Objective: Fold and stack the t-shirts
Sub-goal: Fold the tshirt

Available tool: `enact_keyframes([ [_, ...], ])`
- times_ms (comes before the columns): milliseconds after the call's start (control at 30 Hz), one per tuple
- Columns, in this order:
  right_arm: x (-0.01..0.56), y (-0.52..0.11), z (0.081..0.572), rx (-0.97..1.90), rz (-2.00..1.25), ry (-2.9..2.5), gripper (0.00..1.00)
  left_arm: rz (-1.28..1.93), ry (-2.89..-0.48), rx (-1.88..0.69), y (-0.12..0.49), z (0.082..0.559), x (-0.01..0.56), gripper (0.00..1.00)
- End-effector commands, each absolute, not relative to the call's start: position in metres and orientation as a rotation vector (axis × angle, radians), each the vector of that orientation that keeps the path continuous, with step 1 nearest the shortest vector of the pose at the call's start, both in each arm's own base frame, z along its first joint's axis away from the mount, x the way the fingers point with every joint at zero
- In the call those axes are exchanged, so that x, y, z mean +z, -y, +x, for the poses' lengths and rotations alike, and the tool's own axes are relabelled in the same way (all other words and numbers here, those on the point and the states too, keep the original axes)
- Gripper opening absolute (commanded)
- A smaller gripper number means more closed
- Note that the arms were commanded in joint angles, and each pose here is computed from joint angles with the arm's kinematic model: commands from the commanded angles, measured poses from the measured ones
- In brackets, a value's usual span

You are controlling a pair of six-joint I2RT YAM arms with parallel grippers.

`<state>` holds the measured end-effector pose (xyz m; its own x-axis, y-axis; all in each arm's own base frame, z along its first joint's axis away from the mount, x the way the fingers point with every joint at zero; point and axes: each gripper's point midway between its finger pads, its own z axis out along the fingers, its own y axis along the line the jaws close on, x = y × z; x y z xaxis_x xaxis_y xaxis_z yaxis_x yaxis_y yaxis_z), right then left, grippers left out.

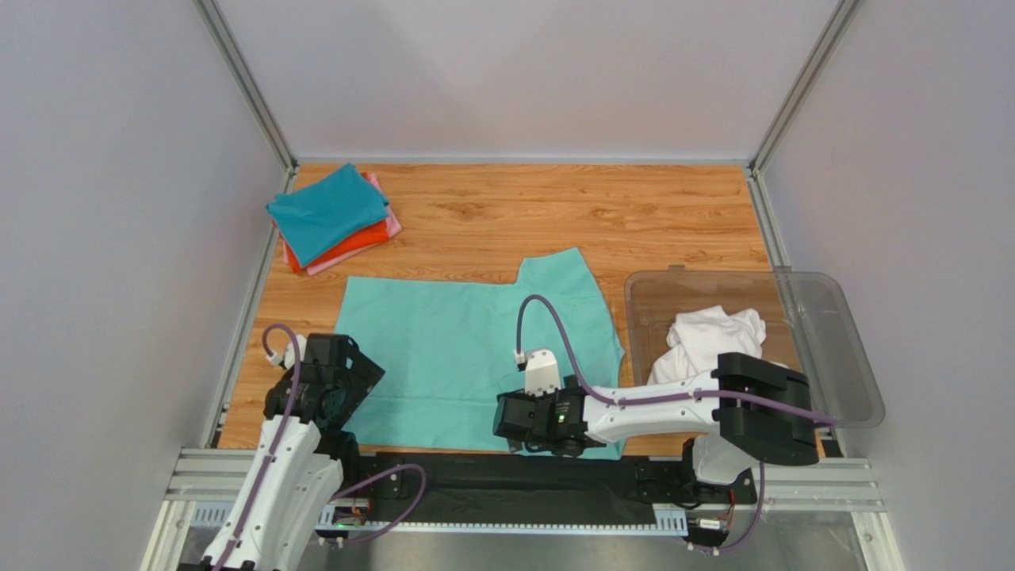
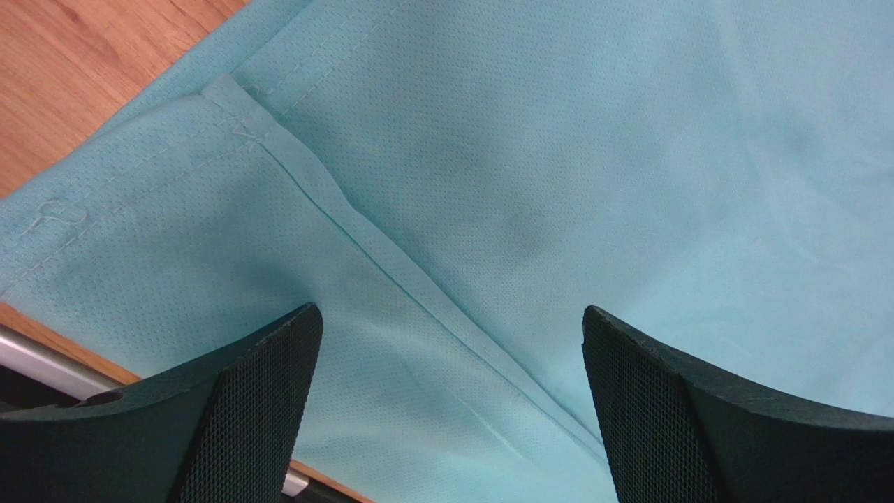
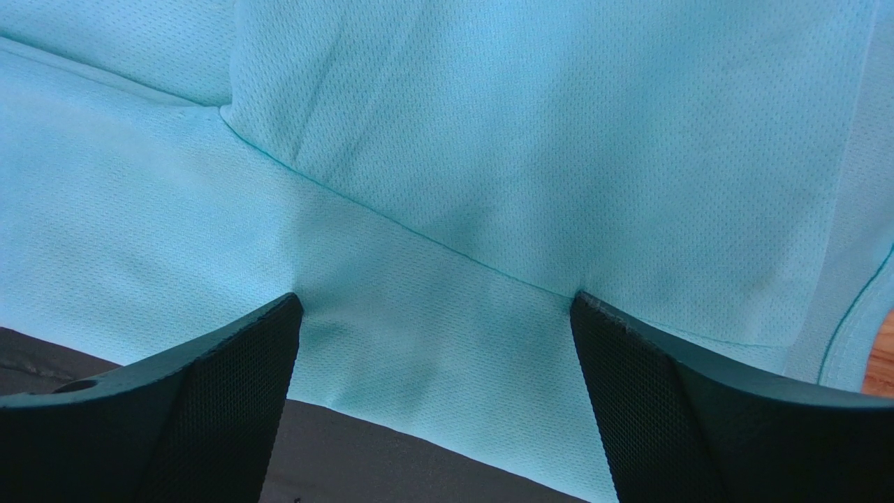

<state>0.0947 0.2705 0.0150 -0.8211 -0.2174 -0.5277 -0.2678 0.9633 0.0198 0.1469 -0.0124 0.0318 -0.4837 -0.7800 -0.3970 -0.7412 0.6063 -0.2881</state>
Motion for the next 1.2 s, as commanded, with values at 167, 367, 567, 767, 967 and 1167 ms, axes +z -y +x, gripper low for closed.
enact_keyframes([
  [167,0.053,-0.274,0.100,0.152,-0.388,-2.483,1.00,-1.166,-2.201,-0.172,0.008,0.161,0.065,1.00],
  [367,0.126,-0.272,0.130,0.239,-0.300,-2.296,1.00,-1.068,-2.107,-0.213,0.007,0.186,0.115,1.00],
  [567,0.157,-0.252,0.149,0.340,-0.214,-2.220,1.00,-1.014,-2.098,-0.053,-0.012,0.220,0.138,1.00],
  [767,0.153,-0.241,0.151,0.391,-0.223,-2.223,1.00,-0.951,-2.169,0.014,-0.011,0.276,0.135,1.00],
  [967,0.135,-0.239,0.148,0.391,-0.258,-2.256,1.00,-0.906,-2.260,0.266,-0.037,0.329,0.126,1.00],
  [1167,0.118,-0.234,0.153,0.389,-0.256,-2.285,1.00,-0.865,-2.415,0.182,-0.036,0.386,0.084,0.99],
])
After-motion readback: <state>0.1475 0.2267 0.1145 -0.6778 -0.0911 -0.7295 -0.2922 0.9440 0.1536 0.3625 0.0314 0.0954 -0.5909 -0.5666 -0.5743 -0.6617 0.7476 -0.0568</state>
